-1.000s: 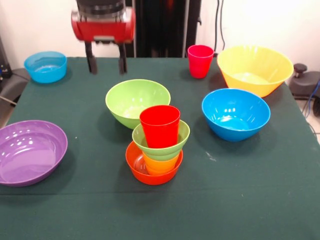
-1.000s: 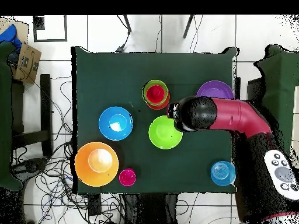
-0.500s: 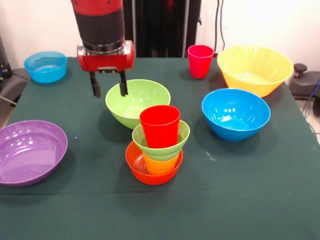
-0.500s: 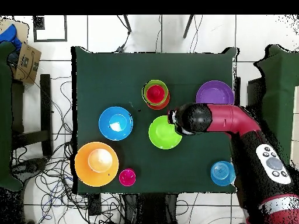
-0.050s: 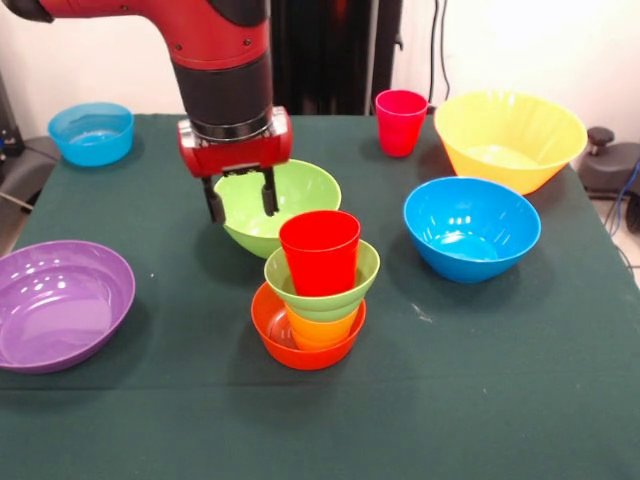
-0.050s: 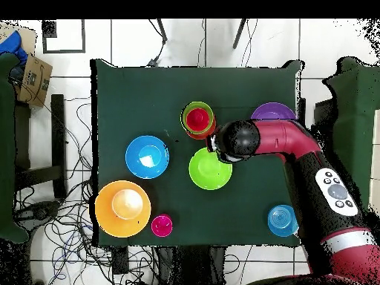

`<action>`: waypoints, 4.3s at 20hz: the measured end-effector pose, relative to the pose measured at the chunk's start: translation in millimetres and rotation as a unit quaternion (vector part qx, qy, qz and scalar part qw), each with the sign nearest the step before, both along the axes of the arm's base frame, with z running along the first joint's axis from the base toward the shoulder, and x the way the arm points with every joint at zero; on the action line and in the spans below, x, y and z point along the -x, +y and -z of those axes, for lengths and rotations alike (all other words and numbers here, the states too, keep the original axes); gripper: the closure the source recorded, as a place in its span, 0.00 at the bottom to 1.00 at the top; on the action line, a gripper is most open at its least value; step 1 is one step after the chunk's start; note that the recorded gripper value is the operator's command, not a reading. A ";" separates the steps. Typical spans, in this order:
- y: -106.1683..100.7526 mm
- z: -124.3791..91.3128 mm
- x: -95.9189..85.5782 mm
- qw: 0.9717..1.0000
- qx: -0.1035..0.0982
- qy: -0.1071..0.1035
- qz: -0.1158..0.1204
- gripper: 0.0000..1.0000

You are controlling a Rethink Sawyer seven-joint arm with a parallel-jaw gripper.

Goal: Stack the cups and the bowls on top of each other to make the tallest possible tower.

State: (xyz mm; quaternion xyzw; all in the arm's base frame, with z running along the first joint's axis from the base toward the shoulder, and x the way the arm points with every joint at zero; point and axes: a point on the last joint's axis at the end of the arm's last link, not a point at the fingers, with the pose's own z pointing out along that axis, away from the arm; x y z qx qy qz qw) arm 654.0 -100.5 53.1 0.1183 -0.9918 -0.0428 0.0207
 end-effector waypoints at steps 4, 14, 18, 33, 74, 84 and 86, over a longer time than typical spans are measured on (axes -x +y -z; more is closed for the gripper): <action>4.5 -8.8 -10.1 0.998 -0.003 0.005 -0.056 0.00; 11.0 -31.8 -25.9 0.991 -0.001 -0.011 -0.135 0.00; 6.8 -44.7 -30.4 0.990 0.011 -0.020 -0.136 0.00; -74.3 -41.8 -15.7 0.996 0.008 -0.024 -0.081 0.00; -69.8 40.8 5.5 0.994 -0.005 -0.013 -0.109 0.00; -79.0 21.5 -12.3 0.994 0.010 -0.010 -0.106 0.00; -81.4 19.3 -14.8 0.994 0.012 -0.010 -0.104 0.00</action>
